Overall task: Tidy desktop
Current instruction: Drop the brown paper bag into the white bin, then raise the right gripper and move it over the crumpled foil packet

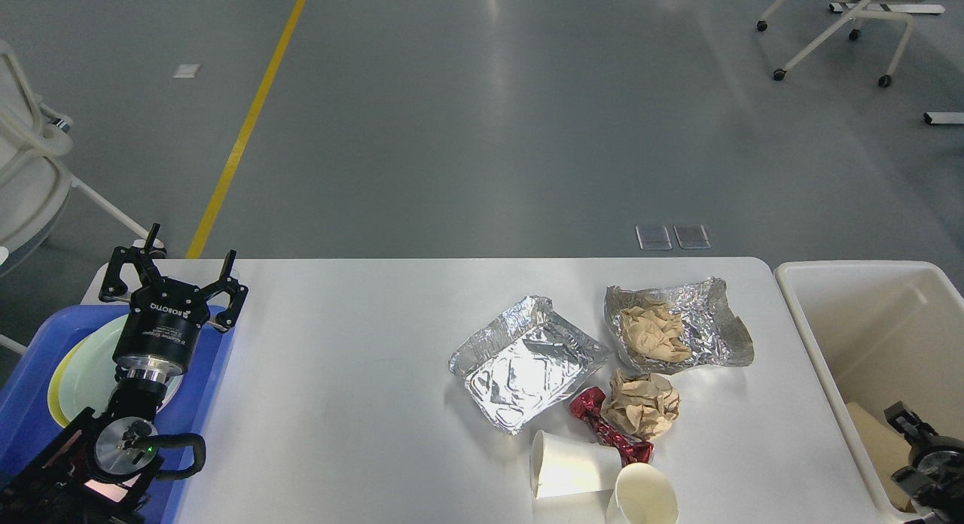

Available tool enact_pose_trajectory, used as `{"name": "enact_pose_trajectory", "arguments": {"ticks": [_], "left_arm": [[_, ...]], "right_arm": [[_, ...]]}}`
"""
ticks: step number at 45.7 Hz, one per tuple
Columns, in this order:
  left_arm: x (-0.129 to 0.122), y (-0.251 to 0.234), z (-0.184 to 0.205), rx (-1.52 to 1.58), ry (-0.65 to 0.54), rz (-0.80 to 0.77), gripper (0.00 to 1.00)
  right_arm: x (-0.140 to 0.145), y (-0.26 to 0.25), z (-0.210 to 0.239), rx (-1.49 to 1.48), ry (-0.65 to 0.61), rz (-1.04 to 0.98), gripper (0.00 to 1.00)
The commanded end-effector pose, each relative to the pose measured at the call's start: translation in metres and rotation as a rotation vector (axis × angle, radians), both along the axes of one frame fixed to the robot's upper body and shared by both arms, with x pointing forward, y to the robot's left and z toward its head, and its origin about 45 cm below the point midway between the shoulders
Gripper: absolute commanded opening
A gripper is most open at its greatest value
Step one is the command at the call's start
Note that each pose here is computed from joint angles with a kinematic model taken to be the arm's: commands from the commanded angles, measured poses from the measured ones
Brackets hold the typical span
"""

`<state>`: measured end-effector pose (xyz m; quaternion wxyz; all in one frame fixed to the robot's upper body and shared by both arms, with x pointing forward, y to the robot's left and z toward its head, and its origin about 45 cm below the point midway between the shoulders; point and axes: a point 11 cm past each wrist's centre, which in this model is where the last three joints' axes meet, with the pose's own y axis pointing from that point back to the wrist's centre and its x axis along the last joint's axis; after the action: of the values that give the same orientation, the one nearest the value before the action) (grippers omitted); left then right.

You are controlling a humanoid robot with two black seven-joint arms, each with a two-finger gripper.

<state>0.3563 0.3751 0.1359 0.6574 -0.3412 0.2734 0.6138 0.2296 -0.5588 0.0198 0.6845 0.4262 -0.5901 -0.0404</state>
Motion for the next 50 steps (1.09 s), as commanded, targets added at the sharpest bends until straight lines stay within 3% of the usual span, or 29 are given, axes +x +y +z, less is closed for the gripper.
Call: {"name": "enact_pose_trajectory", "arguments": {"ticks": [1, 17, 30, 40, 50], "left_arm": [[0.0, 0.0, 0.0, 0.0, 0.0, 0.0, 0.96], [0.0, 0.0, 0.0, 0.0, 0.0, 0.0, 0.96], [0.0, 0.0, 0.0, 0.0, 0.002, -0.002, 0.96], [0.0, 0.0, 0.0, 0.0, 0.002, 0.0, 0.96], [0.0, 0.0, 0.0, 0.0, 0.001, -0.001, 0.96]], "right_arm": [[0.015, -0.008, 0.016, -0.004, 0.019, 0.044, 1.0], [0.096, 0.004, 0.099, 0.085, 0.233, 0.367, 1.0], [0.161, 0.085, 0.217, 0.195, 0.512, 0.656, 1.0], [0.159, 0.158, 0.294, 0.197, 0.623, 0.809, 1.0], [0.146, 0.218, 0.363, 0.281, 0.582, 0.811, 1.0]]}}
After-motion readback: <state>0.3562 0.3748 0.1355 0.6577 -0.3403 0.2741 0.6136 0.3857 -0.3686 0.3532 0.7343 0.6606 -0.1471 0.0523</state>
